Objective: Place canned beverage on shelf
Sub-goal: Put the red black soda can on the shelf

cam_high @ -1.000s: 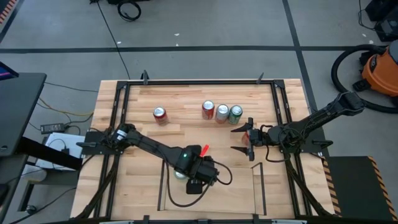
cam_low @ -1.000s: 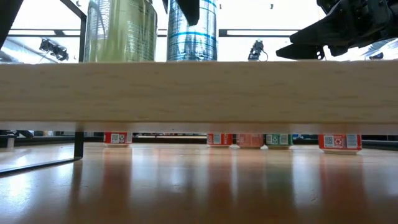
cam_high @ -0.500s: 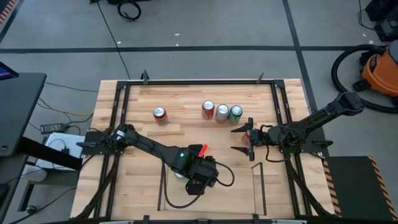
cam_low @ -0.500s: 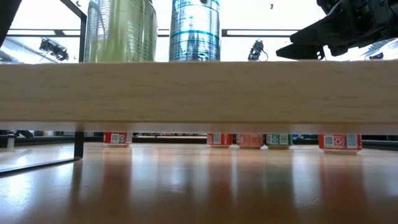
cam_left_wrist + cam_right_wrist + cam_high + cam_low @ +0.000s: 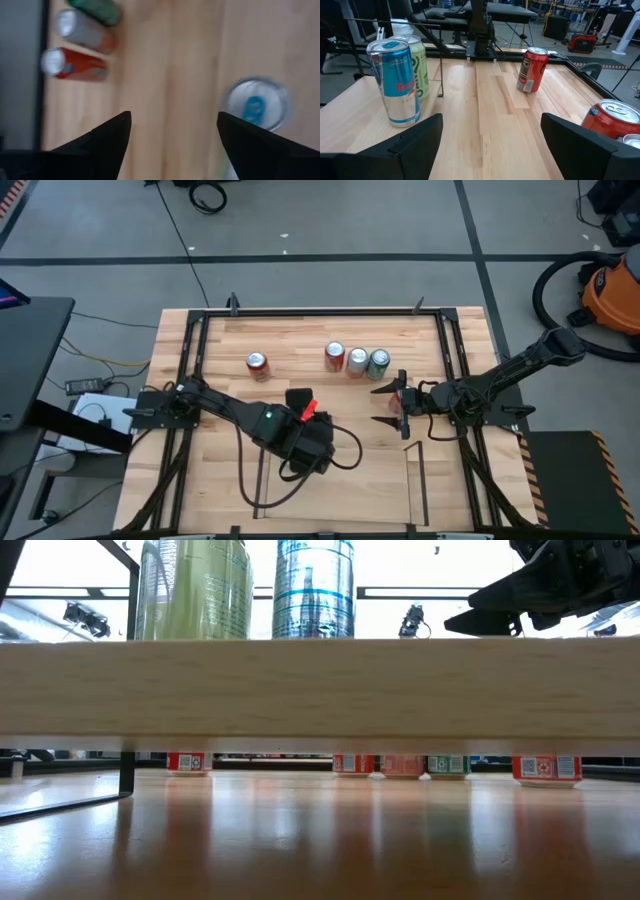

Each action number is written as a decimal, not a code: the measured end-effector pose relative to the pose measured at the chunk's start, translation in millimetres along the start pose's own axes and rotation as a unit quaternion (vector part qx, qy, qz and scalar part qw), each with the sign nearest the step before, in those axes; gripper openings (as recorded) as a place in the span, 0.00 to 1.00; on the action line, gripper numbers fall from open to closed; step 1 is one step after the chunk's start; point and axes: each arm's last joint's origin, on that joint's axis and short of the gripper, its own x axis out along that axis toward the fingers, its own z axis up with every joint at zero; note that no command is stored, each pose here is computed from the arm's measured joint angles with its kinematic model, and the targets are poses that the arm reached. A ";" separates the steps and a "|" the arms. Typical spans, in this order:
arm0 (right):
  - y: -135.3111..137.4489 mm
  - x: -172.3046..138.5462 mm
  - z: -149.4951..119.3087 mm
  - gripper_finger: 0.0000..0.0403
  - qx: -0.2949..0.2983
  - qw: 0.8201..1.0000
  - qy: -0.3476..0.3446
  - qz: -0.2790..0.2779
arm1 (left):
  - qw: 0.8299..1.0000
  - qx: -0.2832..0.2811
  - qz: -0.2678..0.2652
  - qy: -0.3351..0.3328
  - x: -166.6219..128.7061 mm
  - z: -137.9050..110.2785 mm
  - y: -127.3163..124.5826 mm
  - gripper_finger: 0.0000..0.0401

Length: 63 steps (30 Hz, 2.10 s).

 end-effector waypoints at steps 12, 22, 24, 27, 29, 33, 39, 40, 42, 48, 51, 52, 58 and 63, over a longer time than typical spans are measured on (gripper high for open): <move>0.9 0.4 -1.0 0.86 0.000 1.000 0.004 0.004 | 0.994 0.014 0.092 0.057 16.0 -44.4 38.9 0.67; 2.9 0.4 -2.4 0.86 0.010 1.000 0.009 0.006 | 0.984 -0.162 0.077 0.025 27.1 -119.7 114.0 0.62; 2.8 0.4 -2.4 0.86 0.013 1.000 0.009 0.006 | 0.978 -0.191 0.083 0.028 33.1 -130.4 124.5 0.62; 2.8 0.4 -2.7 0.86 0.022 1.000 0.011 0.006 | 0.972 -0.213 0.095 0.043 39.7 -143.9 136.6 0.64; 2.8 0.4 -3.0 0.86 0.023 1.000 0.012 0.006 | 0.968 -0.226 0.101 0.050 42.0 -148.9 142.7 0.66; 1.4 0.8 -2.8 0.86 0.024 1.000 0.011 -0.004 | 0.964 -0.240 0.094 0.059 45.7 -149.1 148.7 0.72; -3.0 2.2 -3.7 0.86 0.033 0.999 0.016 -0.020 | 0.967 -0.228 0.095 0.063 47.1 -148.8 149.8 0.80; -2.9 2.2 -3.7 0.86 0.034 0.999 0.016 -0.019 | 0.968 -0.222 0.095 0.064 47.0 -148.8 149.8 0.81; -2.9 2.2 -3.7 0.86 0.035 0.999 0.016 -0.019 | 0.970 -0.215 0.094 0.065 47.1 -148.9 149.8 0.82; -2.9 2.2 -3.0 0.86 0.041 0.999 0.012 -0.019 | 0.973 -0.207 0.065 0.076 48.5 -149.4 151.4 0.83; -2.4 2.0 -2.8 0.86 0.047 0.999 0.011 -0.017 | 0.971 -0.215 0.054 0.089 51.6 -151.2 159.4 0.83; -1.9 1.9 -2.8 0.86 0.048 0.999 0.011 -0.015 | 0.969 -0.220 0.056 0.092 52.8 -151.8 162.9 0.83; 3.3 0.2 -2.8 0.86 0.045 0.999 0.011 0.004 | 0.961 -0.250 0.064 0.099 60.4 -154.9 185.7 0.83; 3.9 0.0 -2.8 0.86 0.039 0.999 0.011 0.005 | 0.960 -0.264 0.042 0.087 66.6 -155.0 203.4 0.83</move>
